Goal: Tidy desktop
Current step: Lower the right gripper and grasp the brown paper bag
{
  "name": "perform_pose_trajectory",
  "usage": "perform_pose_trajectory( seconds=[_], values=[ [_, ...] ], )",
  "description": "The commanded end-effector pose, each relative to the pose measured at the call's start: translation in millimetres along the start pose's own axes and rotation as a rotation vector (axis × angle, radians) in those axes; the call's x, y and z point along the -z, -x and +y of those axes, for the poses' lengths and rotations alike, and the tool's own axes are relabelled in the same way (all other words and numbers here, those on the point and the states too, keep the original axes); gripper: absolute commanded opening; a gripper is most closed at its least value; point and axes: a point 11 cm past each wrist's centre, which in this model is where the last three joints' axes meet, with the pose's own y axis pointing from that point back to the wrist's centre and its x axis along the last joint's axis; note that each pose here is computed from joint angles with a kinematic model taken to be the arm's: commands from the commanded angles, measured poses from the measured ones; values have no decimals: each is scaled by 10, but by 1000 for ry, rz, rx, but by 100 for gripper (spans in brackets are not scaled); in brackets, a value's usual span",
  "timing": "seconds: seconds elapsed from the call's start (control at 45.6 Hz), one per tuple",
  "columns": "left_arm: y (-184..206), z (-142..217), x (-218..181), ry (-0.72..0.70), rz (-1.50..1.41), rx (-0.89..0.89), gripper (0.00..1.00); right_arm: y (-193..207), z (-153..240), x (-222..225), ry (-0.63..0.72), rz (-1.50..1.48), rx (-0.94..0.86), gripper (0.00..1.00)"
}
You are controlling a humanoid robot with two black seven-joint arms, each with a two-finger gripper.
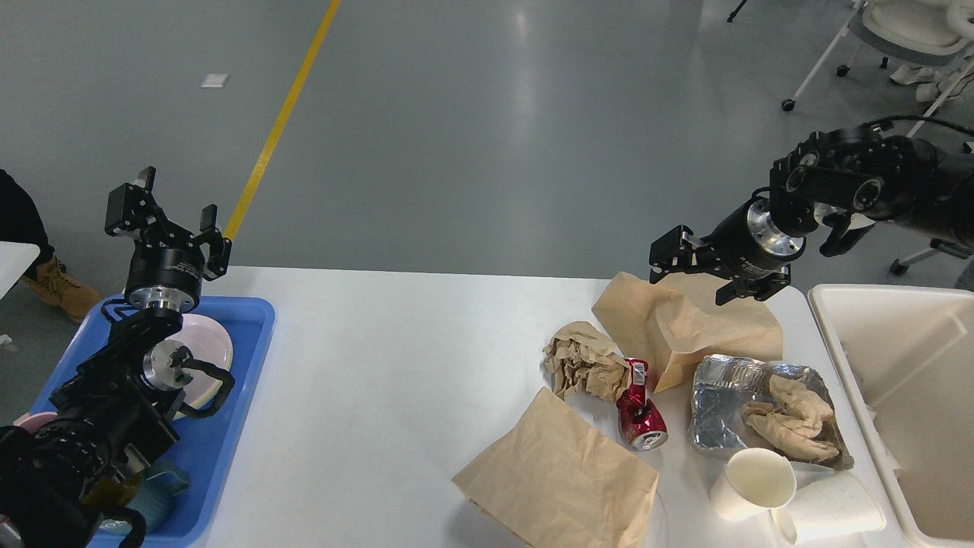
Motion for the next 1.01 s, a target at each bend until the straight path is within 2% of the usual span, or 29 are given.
perform_pose_trajectory(
  seconds=[0.0,0.088,0.175,0.307,0.482,0.877,0.943,0.987],
  values=[
    [4,-4,-3,1,0,0,96,46,194,201,70,98,28,100],
    [-2,1,1,0,0,-1,96,2,244,336,126,166,-7,100],
    [5,-4,-3,0,-1,1,96,-24,122,381,136,192,-64,100],
    [-2,1,1,0,0,-1,96,71,-379,106,164,173,-148,100],
    [5,-4,-3,0,-1,1,96,138,-791,-36,183,169,-213,100],
    [4,-4,-3,1,0,0,96,176,-1173,-420,264,126,-302,100],
    [4,-4,-3,1,0,1,96,198,-1216,-438,273,125,-302,91],
    [4,-4,-3,1,0,0,96,215,-1229,-459,283,122,-298,79]
  ],
)
